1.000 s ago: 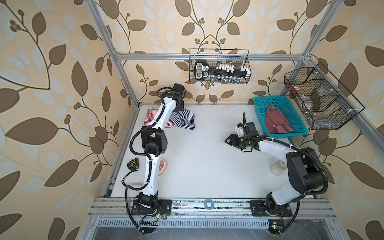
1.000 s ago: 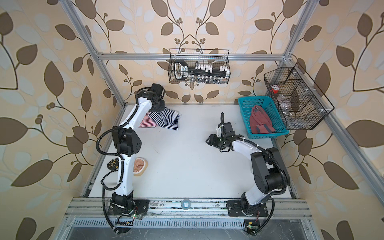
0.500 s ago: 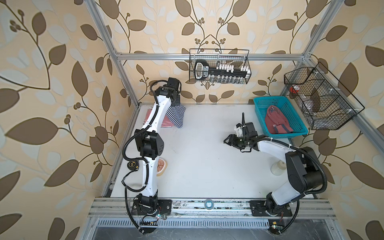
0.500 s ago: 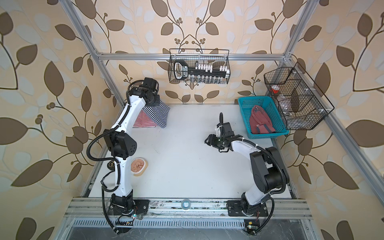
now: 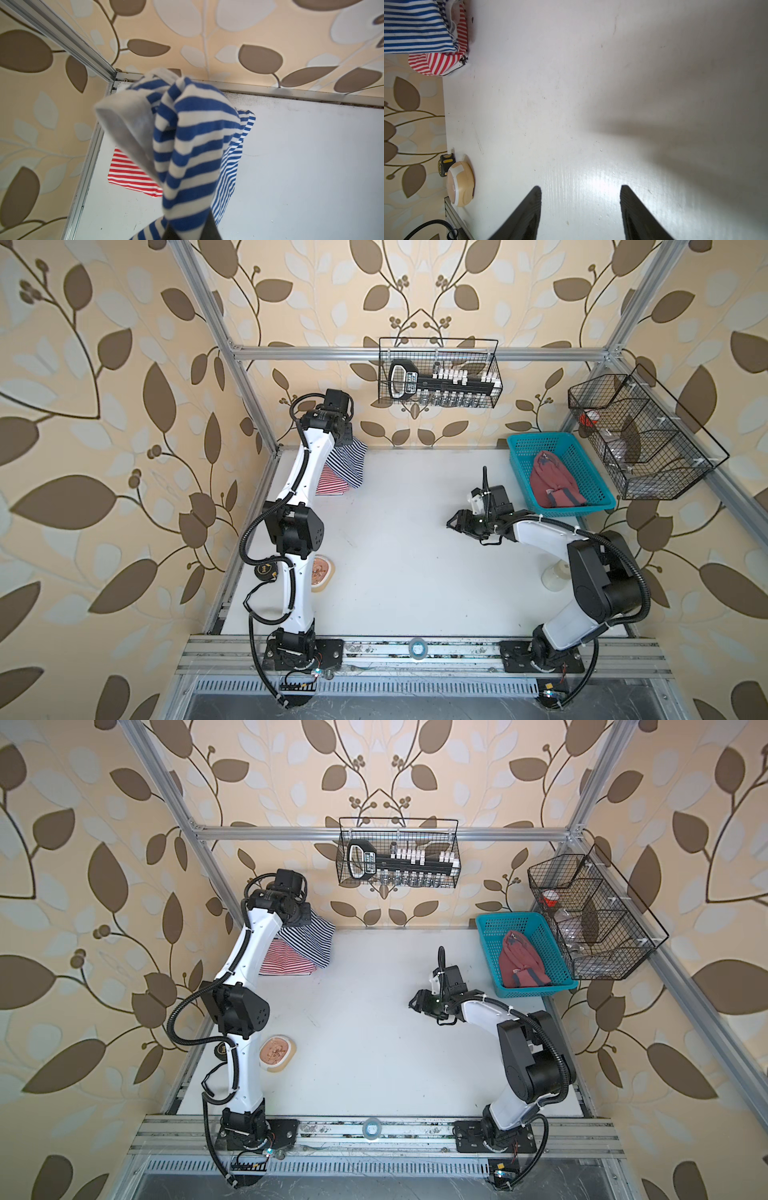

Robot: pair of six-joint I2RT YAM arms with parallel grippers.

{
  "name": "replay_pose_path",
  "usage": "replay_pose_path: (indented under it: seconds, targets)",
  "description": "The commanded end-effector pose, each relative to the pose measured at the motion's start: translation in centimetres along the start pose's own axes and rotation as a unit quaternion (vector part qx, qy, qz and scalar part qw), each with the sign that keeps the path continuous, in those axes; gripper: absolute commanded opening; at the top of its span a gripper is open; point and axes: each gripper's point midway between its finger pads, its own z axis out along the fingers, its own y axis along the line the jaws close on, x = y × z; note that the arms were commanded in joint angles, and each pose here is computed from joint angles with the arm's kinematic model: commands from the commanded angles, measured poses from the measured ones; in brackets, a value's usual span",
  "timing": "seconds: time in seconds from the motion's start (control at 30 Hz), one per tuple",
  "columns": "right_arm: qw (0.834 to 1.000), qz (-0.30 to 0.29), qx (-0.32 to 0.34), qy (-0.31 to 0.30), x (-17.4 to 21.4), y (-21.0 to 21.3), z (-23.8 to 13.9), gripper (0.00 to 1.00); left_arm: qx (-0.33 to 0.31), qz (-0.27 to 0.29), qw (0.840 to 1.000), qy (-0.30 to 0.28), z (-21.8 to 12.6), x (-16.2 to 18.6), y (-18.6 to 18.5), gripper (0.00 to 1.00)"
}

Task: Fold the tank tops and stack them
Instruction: 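Carry the blue bundle with the left gripper onto the red striped top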

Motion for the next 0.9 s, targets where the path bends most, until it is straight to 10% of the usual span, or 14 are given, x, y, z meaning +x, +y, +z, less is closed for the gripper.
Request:
replay_pose_path:
  seconds: [0.0,0.87]
  targets:
    - [1.0,0.004,-0.001,0.015,0.9,-0.2,0.7,0.61,0.003,-0.015,0.998,-0.06,-4.3,-3.3,2.2,0.0]
    - [0.998,-0.003,0.017,0.054,1.6,-0.2,3.4,0.61,0.007,-0.05,0.999,0.016,8.5,1.7,11.0,0.0]
